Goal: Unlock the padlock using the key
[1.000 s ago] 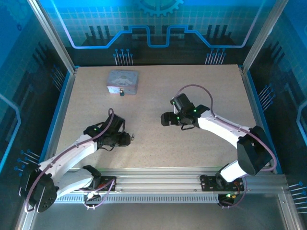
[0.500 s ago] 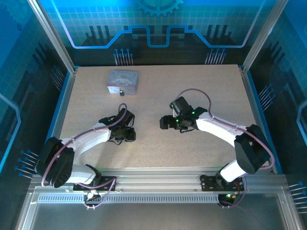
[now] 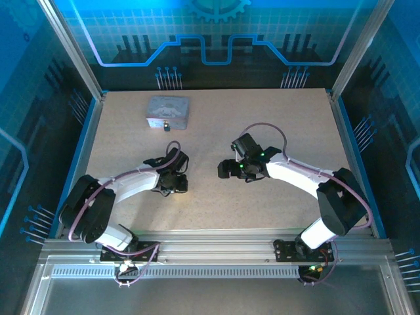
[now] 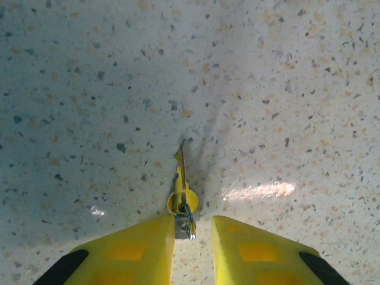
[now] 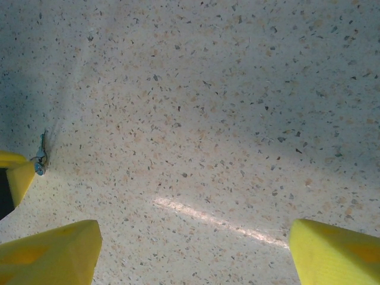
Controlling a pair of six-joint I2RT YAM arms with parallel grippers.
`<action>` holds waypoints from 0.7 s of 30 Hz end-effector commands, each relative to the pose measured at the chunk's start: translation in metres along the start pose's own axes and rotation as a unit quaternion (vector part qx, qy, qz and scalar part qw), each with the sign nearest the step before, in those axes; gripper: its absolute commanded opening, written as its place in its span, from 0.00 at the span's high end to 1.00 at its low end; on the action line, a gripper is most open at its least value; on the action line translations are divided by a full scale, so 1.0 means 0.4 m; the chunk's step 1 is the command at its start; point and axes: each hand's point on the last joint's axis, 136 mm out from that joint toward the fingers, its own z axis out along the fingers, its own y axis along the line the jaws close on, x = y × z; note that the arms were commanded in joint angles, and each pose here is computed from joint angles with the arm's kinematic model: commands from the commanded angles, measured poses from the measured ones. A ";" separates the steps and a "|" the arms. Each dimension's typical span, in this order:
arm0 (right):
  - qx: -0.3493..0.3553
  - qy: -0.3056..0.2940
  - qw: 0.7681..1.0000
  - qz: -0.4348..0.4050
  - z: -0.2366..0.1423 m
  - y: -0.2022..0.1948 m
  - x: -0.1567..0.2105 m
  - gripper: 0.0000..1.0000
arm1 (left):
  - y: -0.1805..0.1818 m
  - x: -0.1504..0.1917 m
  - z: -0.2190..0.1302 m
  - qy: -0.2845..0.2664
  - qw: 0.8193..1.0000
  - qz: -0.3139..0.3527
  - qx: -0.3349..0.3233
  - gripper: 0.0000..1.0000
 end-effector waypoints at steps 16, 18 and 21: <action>-0.014 -0.001 1.000 0.015 -0.005 0.019 0.000 0.16 | 0.000 -0.003 0.030 0.006 0.999 0.047 -0.016 0.94; -0.023 -0.004 0.999 0.023 -0.011 0.021 -0.002 0.16 | -0.008 -0.005 0.028 0.002 0.998 0.059 -0.010 0.97; -0.040 -0.007 0.998 0.041 -0.018 0.022 -0.003 0.16 | -0.018 -0.007 0.027 -0.003 0.997 0.074 -0.001 1.00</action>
